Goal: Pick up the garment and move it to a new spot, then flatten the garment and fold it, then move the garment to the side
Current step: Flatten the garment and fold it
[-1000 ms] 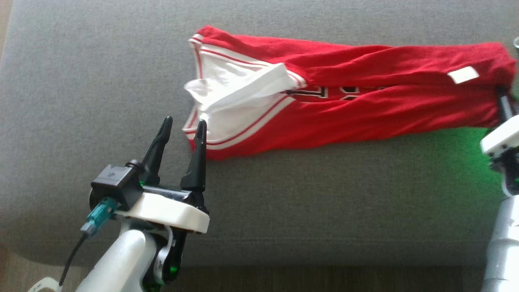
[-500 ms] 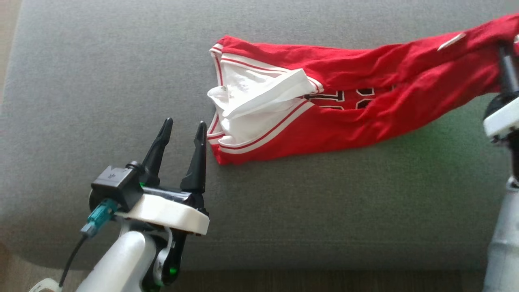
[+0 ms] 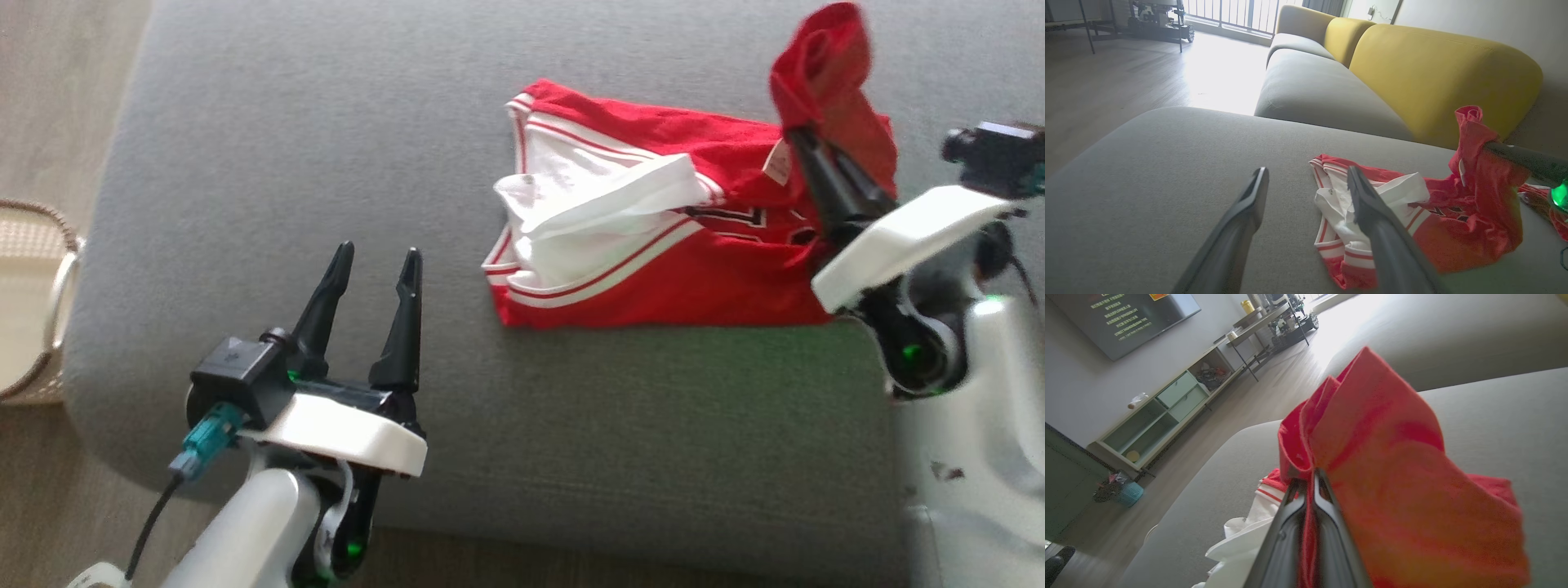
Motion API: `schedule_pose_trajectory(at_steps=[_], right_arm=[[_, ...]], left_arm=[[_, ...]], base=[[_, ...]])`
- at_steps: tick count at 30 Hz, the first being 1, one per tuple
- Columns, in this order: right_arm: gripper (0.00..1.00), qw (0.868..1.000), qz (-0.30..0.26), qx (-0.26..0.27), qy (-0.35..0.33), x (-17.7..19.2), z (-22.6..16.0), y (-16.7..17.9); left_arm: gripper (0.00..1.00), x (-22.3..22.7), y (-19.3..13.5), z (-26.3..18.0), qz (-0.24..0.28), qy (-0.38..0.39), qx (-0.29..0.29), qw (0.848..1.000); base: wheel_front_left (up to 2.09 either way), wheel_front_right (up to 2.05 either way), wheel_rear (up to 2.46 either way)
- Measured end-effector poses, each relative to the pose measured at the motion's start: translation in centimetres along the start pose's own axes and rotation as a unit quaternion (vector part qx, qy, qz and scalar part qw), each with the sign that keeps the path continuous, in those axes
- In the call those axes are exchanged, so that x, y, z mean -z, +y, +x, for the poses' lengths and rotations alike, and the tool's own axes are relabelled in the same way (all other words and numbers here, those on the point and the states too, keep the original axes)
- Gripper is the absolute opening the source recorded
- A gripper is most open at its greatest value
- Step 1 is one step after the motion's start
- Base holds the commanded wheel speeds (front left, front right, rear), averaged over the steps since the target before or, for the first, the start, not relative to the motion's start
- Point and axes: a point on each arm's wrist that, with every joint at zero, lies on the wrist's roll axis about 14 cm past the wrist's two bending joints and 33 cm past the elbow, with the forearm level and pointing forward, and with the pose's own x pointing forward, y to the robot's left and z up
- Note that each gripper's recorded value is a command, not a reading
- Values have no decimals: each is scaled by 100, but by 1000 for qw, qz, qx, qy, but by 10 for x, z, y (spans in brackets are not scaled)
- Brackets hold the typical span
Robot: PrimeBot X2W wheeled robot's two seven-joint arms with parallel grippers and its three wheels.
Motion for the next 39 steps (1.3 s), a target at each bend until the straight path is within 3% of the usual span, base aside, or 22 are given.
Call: schedule_pose_trajectory(at_steps=[15, 24, 25, 26, 27, 34, 39], right_arm=[[0, 986, 33, -139, 84, 78, 51, 108], [0, 976, 31, -161, 143, 124, 54, 136], [31, 975, 33, -159, 148, 128, 53, 135], [88, 975, 33, -158, 149, 130, 54, 135], [100, 975, 33, -159, 149, 131, 53, 136], [100, 983, 45, -150, 91, 100, 57, 128], [100, 993, 21, -114, 15, 57, 57, 95]], left_arm=[[100, -6, 35, -35, 5, -4, -75, 997], [100, -6, 46, -57, 1, -1, -107, 994], [100, -5, 47, -59, 1, 0, -108, 994], [100, -5, 47, -59, 1, 0, -109, 994], [100, -5, 47, -59, 0, 0, -109, 994], [100, -4, 42, -47, -3, 0, -96, 995], [100, 1, 23, -31, -12, 4, -59, 998]], base=[[0, 0, 0], [0, 0, 0], [0, 0, 0], [0, 0, 0], [0, 0, 0], [0, 0, 0], [0, 0, 0]])
